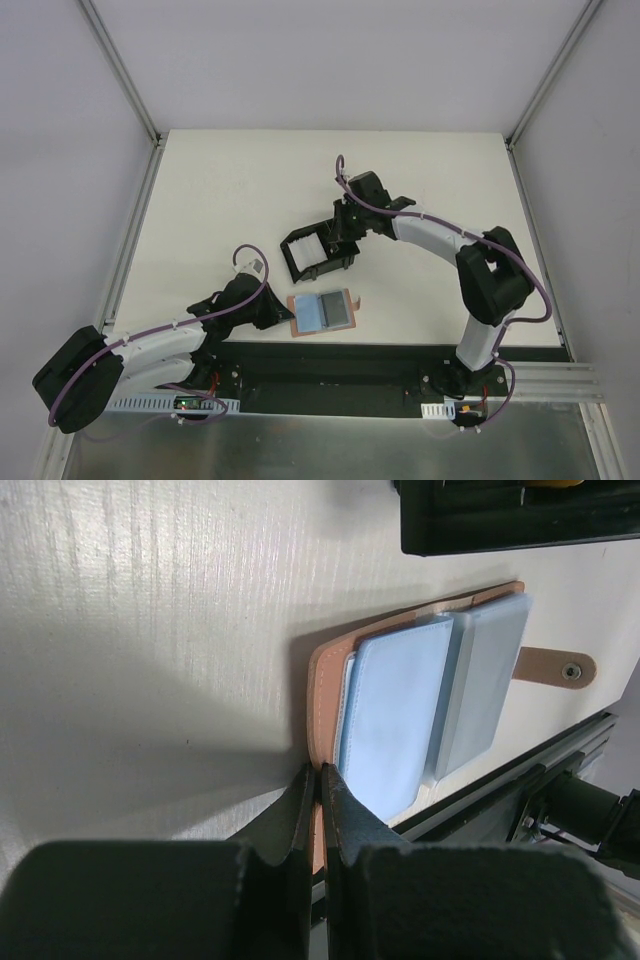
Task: Put the credit cards into the card holder
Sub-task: Pick up the credit card from the storage box, then insert the credit card into the card holder.
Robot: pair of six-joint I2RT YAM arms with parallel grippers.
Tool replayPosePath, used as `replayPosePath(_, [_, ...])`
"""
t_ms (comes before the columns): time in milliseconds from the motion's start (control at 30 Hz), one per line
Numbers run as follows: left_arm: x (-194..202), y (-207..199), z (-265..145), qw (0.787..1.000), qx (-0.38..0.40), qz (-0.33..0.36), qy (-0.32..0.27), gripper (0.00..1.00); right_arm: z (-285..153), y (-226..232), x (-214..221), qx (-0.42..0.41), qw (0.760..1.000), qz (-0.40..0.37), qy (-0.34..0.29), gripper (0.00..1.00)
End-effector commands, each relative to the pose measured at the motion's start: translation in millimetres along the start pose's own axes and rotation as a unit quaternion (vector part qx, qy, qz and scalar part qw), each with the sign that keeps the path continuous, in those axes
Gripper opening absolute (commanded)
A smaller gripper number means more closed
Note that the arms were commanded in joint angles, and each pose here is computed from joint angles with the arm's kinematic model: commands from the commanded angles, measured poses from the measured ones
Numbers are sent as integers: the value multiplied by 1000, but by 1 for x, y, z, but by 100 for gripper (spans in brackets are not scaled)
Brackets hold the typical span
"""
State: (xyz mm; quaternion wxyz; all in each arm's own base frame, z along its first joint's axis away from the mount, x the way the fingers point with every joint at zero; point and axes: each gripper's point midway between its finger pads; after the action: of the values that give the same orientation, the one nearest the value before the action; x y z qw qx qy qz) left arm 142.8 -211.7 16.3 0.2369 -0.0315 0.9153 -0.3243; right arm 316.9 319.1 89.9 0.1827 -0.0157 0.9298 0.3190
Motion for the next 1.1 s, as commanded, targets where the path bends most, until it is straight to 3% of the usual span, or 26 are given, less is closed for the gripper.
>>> replayPosePath(0, [0, 1, 0, 1000, -3, 5, 4, 0, -26, 18, -23, -4, 999, -26, -40, 1])
replayPosePath(167, [0, 2, 0, 1000, -4, 3, 4, 0, -40, 16, -34, 13, 996, -44, -73, 0])
replayPosePath(433, [3, 3, -1, 1000, -3, 4, 8, 0, -72, 38, -39, -34, 992, -43, -113, 0])
replayPosePath(600, [4, 4, -1, 1000, -1, 2, 6, 0, -85, 49, -22, -90, 989, 17, -113, 0])
replayPosePath(867, [5, 5, -2, 1000, 0, -2, 5, 0, -92, 38, 28, -165, 951, 241, -101, 0])
replayPosePath(967, [6, 6, -2, 1000, -2, -2, 7, 0, -99, 42, 50, -209, 946, 225, -104, 0])
replayPosePath(1067, [6, 6, -2, 1000, -2, -2, 5, 0, -93, 31, 79, -192, 958, 192, -92, 0])
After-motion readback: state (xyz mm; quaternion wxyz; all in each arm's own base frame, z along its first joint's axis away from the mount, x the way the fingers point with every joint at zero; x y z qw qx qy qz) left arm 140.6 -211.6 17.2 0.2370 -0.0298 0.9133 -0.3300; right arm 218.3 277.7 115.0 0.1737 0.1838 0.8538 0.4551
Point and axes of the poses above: each gripper's point midway between its finger pads, its own z axis out along the fingers, its own y axis along the line the jaws close on, x = y × z, and after that the axes turned 15 degrees about z, right-handed
